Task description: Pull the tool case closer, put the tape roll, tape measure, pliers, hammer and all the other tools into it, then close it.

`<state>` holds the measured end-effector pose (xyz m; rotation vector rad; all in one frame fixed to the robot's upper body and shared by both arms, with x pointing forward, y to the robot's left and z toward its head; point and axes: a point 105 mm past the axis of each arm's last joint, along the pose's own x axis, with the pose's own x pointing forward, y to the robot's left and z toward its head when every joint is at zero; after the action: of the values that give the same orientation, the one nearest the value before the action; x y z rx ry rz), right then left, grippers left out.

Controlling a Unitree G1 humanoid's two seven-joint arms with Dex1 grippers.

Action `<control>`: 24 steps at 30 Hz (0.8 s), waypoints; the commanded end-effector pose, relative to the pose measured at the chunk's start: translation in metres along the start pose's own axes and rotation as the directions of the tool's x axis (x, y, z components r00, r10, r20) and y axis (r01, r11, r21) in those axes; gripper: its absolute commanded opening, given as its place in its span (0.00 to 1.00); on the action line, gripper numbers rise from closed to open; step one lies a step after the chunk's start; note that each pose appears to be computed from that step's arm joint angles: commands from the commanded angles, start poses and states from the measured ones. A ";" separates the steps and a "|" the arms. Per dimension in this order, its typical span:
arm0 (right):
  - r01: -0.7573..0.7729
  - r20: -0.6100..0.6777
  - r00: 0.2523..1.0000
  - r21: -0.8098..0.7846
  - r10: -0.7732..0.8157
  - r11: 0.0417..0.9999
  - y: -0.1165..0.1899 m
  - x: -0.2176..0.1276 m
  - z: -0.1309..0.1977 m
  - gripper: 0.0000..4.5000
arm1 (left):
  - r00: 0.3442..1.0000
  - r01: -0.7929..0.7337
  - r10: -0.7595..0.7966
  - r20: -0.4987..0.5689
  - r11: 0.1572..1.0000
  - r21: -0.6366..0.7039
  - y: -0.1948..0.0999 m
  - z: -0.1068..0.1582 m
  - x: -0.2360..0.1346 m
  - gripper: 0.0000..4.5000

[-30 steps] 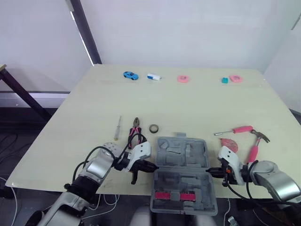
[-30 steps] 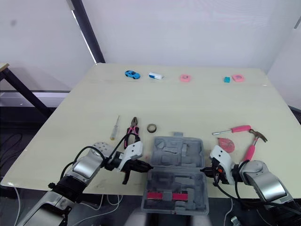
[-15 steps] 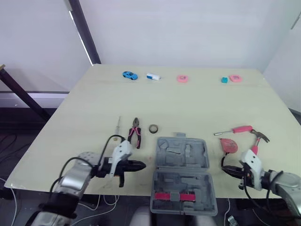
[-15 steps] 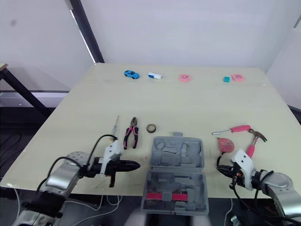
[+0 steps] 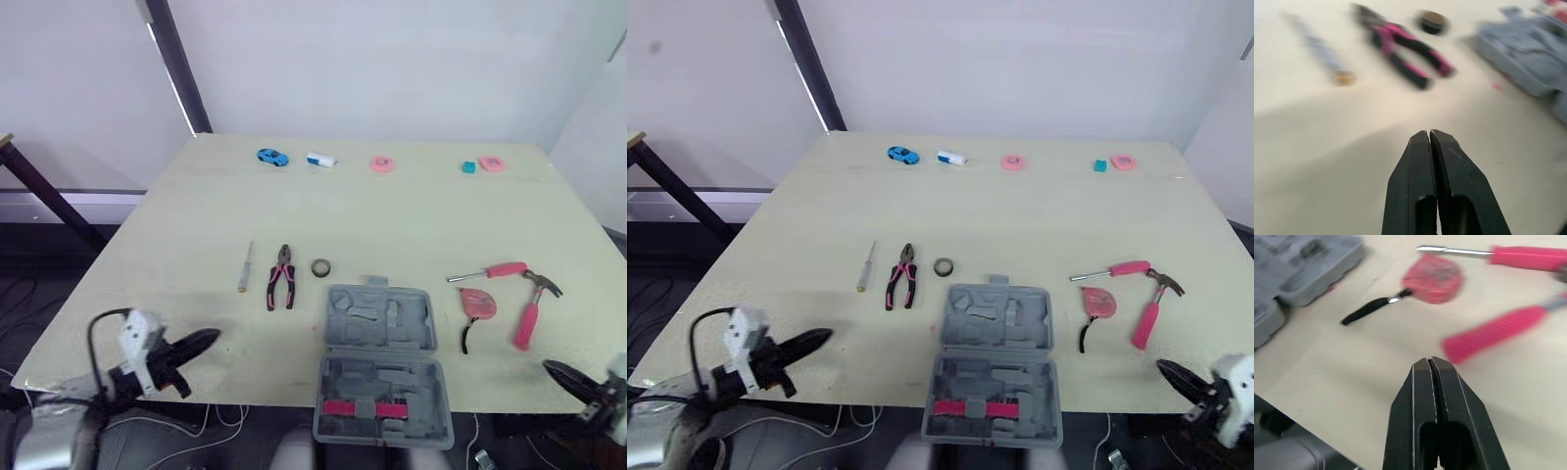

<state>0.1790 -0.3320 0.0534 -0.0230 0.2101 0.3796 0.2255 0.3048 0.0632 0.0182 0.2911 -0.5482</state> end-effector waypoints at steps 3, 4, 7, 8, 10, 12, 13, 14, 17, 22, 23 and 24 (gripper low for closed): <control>0.089 0.036 0.995 -0.008 -0.088 0.996 -0.027 -0.038 0.002 0.40 | 0.990 -0.141 0.142 0.024 0.990 -0.021 0.024 -0.006 -0.033 0.44; 0.089 0.043 0.995 -0.012 -0.089 0.996 -0.031 -0.042 0.004 0.49 | 0.989 -0.147 0.147 0.017 0.989 -0.019 0.025 -0.009 -0.036 0.53; 0.088 0.050 0.995 -0.049 -0.086 0.995 -0.040 -0.048 0.009 0.80 | 0.990 -0.143 0.143 0.009 0.989 -0.023 0.024 -0.013 -0.042 0.81; 0.085 0.046 0.995 -0.055 -0.083 0.995 -0.042 -0.049 0.009 0.88 | 0.990 -0.139 0.139 0.010 0.990 -0.023 0.023 -0.013 -0.041 0.90; 0.067 0.035 0.997 -0.056 -0.065 0.996 -0.043 -0.048 0.008 1.00 | 0.991 -0.135 0.135 0.017 0.991 -0.024 0.022 -0.011 -0.040 1.00; 0.045 0.029 0.999 -0.055 -0.044 0.997 -0.042 -0.045 0.007 1.00 | 0.991 -0.131 0.132 0.023 0.991 -0.024 0.022 -0.010 -0.038 1.00; 0.036 0.032 0.999 -0.056 -0.034 0.998 -0.041 -0.042 0.007 1.00 | 0.991 -0.134 0.134 0.026 0.991 -0.022 0.023 -0.010 -0.038 1.00; 0.027 0.037 0.999 -0.054 -0.025 0.998 -0.040 -0.040 0.007 1.00 | 0.990 -0.135 0.136 0.027 0.991 -0.019 0.023 -0.010 -0.037 1.00; -0.023 0.046 0.999 -0.048 0.025 0.999 -0.033 -0.031 0.008 1.00 | 0.991 -0.130 0.130 0.032 0.992 -0.007 0.023 -0.008 -0.034 1.00; -0.146 0.084 0.985 -0.054 0.150 0.988 -0.014 -0.011 0.024 1.00 | 0.997 -0.080 0.078 0.025 0.992 0.097 0.022 0.011 -0.018 1.00; -0.170 0.096 0.980 -0.055 0.175 0.984 -0.009 -0.008 0.028 1.00 | 0.998 -0.066 0.064 0.021 0.991 0.118 0.021 0.015 -0.014 1.00; -0.195 0.104 0.974 -0.063 0.201 0.979 -0.004 -0.003 0.032 1.00 | 0.999 -0.043 0.041 0.019 0.990 0.137 0.018 0.021 -0.009 1.00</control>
<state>0.1787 -0.3443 0.0708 -0.0247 0.1481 0.5388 0.2258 0.3298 0.0694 0.0839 0.2649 -0.4872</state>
